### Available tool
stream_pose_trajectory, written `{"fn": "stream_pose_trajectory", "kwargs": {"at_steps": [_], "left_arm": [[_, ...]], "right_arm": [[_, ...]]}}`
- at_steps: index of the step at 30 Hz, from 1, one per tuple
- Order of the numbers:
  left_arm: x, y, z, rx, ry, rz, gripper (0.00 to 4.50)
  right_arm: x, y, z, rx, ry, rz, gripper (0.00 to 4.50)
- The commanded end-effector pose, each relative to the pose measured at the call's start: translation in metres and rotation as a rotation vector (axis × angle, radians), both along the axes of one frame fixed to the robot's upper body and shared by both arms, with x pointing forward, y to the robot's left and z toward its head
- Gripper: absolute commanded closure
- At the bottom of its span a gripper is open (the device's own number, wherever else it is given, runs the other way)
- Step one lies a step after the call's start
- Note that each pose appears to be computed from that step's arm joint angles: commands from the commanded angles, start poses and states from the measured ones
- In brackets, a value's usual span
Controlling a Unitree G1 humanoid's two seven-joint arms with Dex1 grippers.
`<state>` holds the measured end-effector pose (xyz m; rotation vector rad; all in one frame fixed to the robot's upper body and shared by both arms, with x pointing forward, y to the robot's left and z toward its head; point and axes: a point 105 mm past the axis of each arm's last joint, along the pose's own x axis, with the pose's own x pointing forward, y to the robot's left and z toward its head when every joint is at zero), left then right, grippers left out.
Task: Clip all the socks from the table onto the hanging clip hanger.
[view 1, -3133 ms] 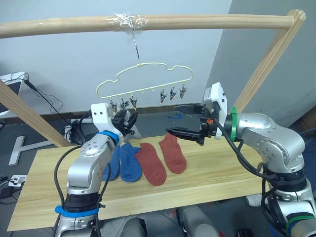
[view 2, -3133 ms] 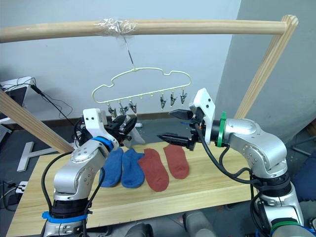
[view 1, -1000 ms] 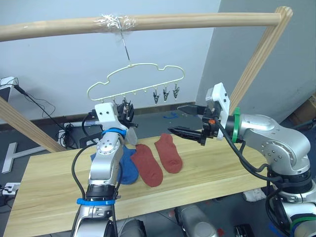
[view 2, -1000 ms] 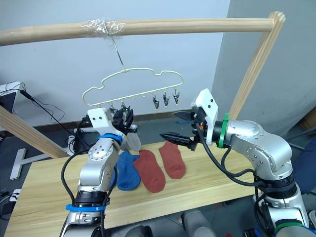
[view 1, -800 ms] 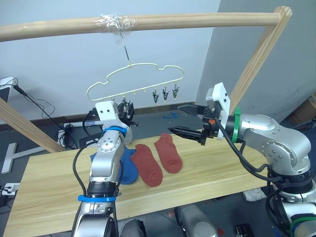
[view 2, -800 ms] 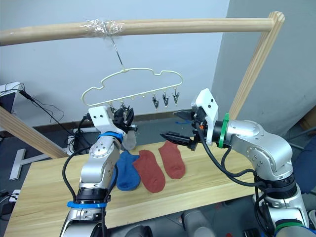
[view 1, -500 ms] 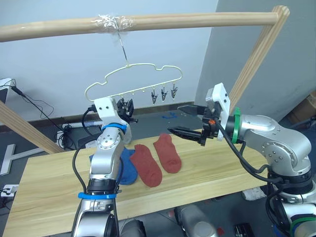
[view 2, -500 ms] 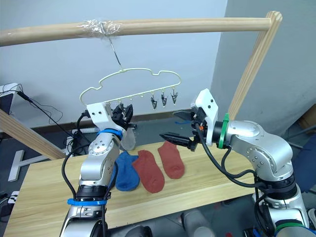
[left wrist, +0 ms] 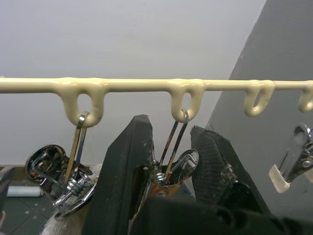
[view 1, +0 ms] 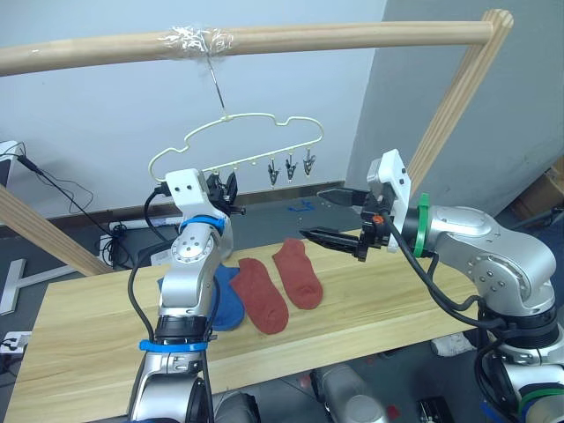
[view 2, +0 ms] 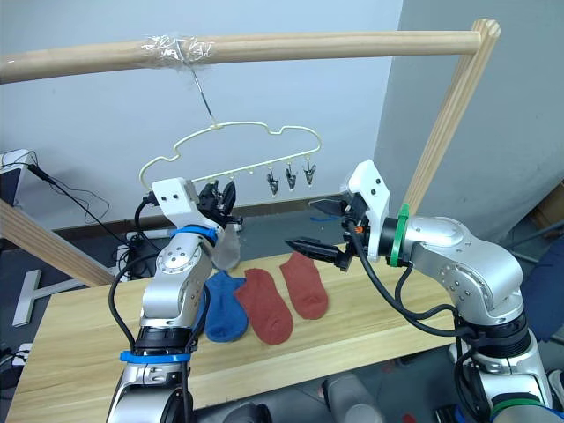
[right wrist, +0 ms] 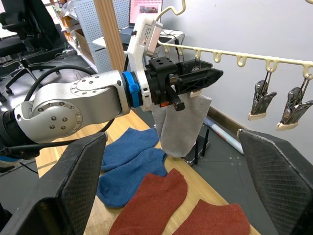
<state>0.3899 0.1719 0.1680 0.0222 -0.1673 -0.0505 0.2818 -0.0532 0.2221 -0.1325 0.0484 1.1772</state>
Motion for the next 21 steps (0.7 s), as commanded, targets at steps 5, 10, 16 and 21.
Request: {"fn": "stream_pose_trajectory", "kwargs": {"at_steps": [5,10,16,21], "left_arm": [[-0.002,-0.002,0.018,-0.005,-0.055,-0.004,3.93],[-0.002,0.0,0.019,-0.004,-0.057,-0.001,4.37],[-0.003,0.003,0.022,-0.021,-0.049,-0.009,4.37],[-0.006,0.0,0.024,-0.088,-0.004,-0.108,4.37]], "right_arm": [[-0.007,0.0,0.009,0.011,-0.039,0.018,0.0],[-0.007,0.002,0.009,0.014,-0.037,0.019,0.0],[-0.003,0.003,0.005,-0.007,-0.025,0.004,0.0],[0.029,-0.005,-0.043,-0.218,0.056,-0.184,0.0]]}}
